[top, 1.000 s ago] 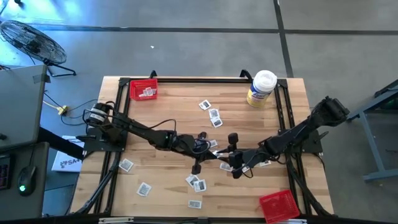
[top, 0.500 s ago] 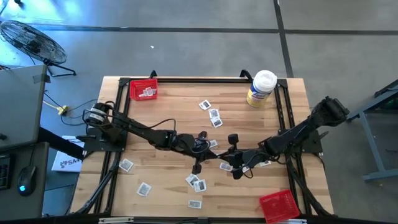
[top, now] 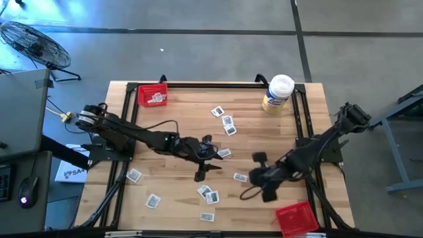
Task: Pick & Place First Aid Supplies
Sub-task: Put the white and gray towelette pack into the bottom red bin
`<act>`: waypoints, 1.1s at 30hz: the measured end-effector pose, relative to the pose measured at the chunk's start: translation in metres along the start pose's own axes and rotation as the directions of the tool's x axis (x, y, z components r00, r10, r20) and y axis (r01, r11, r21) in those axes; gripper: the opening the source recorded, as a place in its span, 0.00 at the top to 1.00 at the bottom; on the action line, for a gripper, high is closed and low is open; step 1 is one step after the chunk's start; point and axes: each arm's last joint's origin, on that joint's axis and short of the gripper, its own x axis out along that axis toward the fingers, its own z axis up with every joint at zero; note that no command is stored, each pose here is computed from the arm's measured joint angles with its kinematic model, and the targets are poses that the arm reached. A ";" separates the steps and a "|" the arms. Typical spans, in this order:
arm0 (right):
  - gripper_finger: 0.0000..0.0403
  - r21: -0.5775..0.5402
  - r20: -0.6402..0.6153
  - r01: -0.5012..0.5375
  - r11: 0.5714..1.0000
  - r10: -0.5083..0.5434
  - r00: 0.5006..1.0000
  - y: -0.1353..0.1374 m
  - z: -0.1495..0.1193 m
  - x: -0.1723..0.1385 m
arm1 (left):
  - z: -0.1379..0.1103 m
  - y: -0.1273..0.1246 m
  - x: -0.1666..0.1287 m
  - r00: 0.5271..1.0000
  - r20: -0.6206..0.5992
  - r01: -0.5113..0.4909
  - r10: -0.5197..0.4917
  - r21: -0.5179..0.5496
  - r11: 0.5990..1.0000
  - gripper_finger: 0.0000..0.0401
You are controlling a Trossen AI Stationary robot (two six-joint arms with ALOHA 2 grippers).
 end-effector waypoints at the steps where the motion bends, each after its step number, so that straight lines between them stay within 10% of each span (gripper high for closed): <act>1: 0.99 0.044 -0.045 -0.046 0.998 0.048 0.998 0.006 -0.001 -0.007 | -0.002 0.000 -0.001 1.000 -0.023 -0.003 0.003 -0.007 1.000 0.56; 7: 0.99 0.349 -0.242 -0.228 0.909 0.322 0.915 0.046 -0.018 -0.030 | -0.010 0.002 -0.002 0.995 -0.097 -0.038 0.037 -0.010 0.999 0.56; 14: 0.99 0.622 -0.428 -0.051 0.781 0.394 0.814 0.071 -0.070 -0.016 | -0.011 0.003 -0.002 0.992 -0.107 -0.066 0.066 0.003 0.998 0.56; 23: 0.91 0.752 -0.315 -0.155 0.641 0.555 0.770 0.082 -0.089 0.012 | -0.012 0.003 -0.002 0.991 -0.114 -0.068 0.074 0.055 0.996 0.55; 33: 0.77 0.785 -0.382 -0.082 0.615 0.583 0.717 0.070 -0.080 0.011 | -0.015 0.005 -0.002 0.984 -0.143 -0.096 0.104 0.066 0.993 0.55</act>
